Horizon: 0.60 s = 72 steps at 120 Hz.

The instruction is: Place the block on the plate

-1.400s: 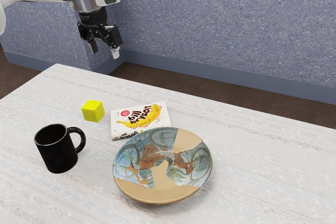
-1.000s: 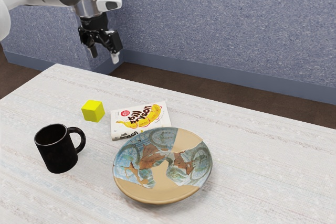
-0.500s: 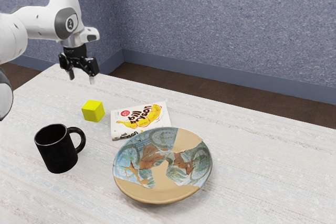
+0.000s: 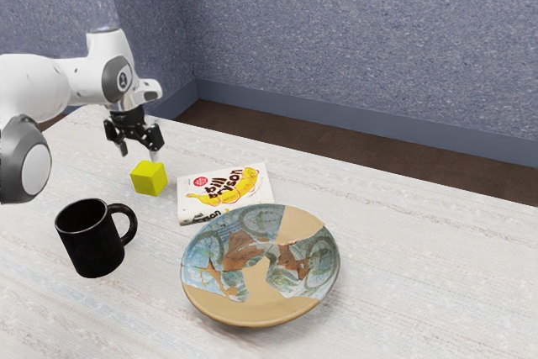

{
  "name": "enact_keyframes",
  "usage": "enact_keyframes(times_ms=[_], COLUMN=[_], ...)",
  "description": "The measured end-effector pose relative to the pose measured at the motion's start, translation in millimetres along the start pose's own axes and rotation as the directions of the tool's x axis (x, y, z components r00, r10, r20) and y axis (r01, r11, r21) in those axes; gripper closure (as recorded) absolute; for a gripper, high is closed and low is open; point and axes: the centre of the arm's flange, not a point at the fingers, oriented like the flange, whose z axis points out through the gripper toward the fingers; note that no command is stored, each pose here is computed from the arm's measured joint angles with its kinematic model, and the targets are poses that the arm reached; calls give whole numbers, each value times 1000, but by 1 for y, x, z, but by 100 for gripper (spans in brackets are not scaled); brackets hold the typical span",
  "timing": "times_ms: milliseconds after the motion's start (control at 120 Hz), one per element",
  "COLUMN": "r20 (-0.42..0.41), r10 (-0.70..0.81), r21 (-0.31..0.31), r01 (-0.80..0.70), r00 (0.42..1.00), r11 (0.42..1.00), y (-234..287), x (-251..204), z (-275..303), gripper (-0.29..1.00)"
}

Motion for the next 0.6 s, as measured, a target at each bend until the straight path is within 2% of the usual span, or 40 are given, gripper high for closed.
enact_keyframes(times_ms=[350, 600], r20=[-15, -19], r10=[5, -1], r21=[7, -21], r01=[-5, 1], r00=[1000, 1000], r11=[1000, 1000], y=[-13, -10], x=[13, 16], z=[41, 67], gripper=[0, 0])
